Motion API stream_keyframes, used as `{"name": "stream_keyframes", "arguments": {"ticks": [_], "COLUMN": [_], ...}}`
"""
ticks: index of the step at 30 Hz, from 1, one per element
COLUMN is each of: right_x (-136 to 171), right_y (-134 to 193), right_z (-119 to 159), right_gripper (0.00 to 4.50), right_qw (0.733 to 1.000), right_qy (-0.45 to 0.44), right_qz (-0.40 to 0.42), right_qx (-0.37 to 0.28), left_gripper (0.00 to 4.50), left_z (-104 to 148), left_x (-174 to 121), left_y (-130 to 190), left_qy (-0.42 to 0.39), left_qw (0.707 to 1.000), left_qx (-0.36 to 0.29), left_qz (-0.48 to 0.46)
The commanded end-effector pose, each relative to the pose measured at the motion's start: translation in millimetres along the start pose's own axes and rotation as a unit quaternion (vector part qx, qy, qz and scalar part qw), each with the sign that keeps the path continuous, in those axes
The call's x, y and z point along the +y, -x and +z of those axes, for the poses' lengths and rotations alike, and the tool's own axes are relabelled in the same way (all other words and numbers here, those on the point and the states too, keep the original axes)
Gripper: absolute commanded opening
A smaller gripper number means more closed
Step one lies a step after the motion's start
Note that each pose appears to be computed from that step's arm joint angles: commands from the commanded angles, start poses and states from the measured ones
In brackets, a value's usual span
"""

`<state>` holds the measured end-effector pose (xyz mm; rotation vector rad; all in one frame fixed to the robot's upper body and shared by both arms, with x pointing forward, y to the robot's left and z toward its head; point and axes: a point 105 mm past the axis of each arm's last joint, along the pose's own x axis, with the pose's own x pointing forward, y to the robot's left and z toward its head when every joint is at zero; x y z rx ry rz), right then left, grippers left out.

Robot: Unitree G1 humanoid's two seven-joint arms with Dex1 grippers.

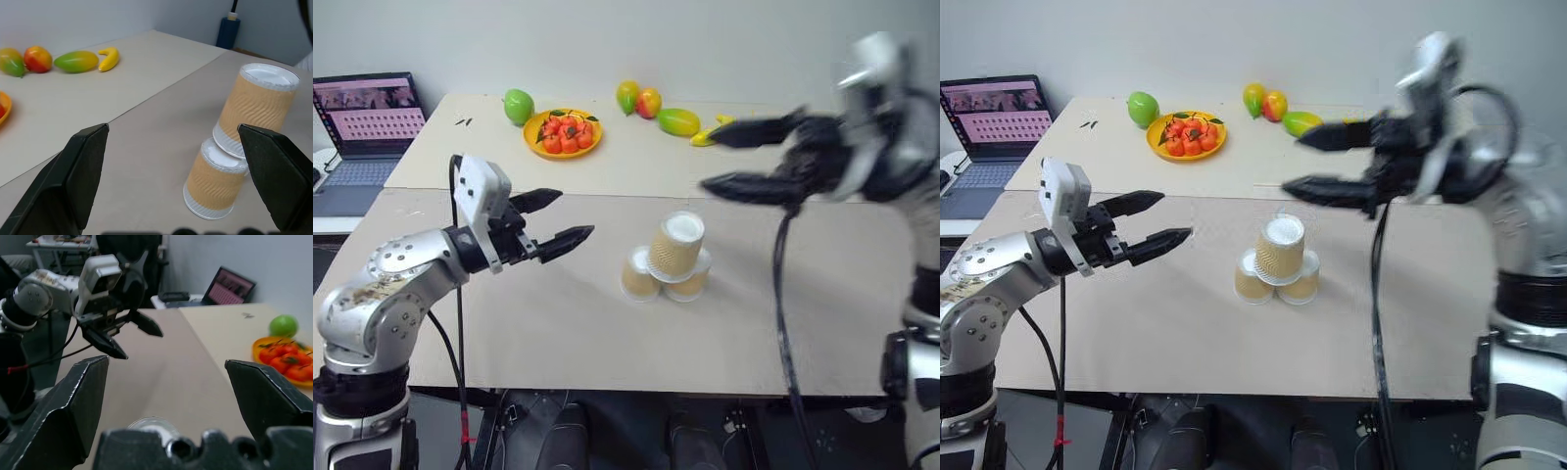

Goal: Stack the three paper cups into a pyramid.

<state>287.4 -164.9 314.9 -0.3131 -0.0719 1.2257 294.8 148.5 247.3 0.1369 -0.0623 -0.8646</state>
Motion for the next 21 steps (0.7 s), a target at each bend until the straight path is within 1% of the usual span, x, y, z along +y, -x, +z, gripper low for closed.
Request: {"name": "stream_keyframes", "arguments": {"ticks": [1,4,6,10,12,14,21], "right_x": [-13.7,-23.2,-21.7,-18.6,-15.4,-11.9,-6.6], "right_y": [29.0,46.5,50.8,55.1,57.2,54.5,46.6], "right_z": [-35.3,-53.8,-60.4,-80.6,-100.0,-112.4,-123.3], "right_gripper": [4.46,4.46,4.46,4.46,4.46,4.46,4.46], "right_qw": [0.996,0.989,0.988,0.983,0.978,0.977,0.975], "right_qy": [-0.017,-0.026,-0.035,-0.046,-0.064,-0.068,-0.075], "right_qz": [-0.073,-0.138,-0.151,-0.178,-0.194,-0.198,-0.204], "right_qx": [0.043,0.035,0.024,0.026,0.033,0.042,0.045], "left_gripper": [4.5,4.5,4.5,4.5,4.5,4.5,4.5], "left_z": [9.4,0.6,-3.5,-15.0,-29.5,-40.5,-50.4], "left_x": [-5.5,-4.2,-1.9,2.8,7.4,8.2,19.6], "left_y": [-0.1,2.7,4.5,7.0,9.1,10.1,6.4], "left_qy": [-0.043,-0.06,-0.054,-0.059,-0.06,-0.06,-0.083], "left_qw": [0.999,0.998,0.998,0.997,0.996,0.996,0.991], "left_qx": [-0.008,0.007,0.01,0.023,0.03,0.035,0.024], "left_qz": [0.01,0.018,0.024,0.036,0.055,0.061,0.099]}}
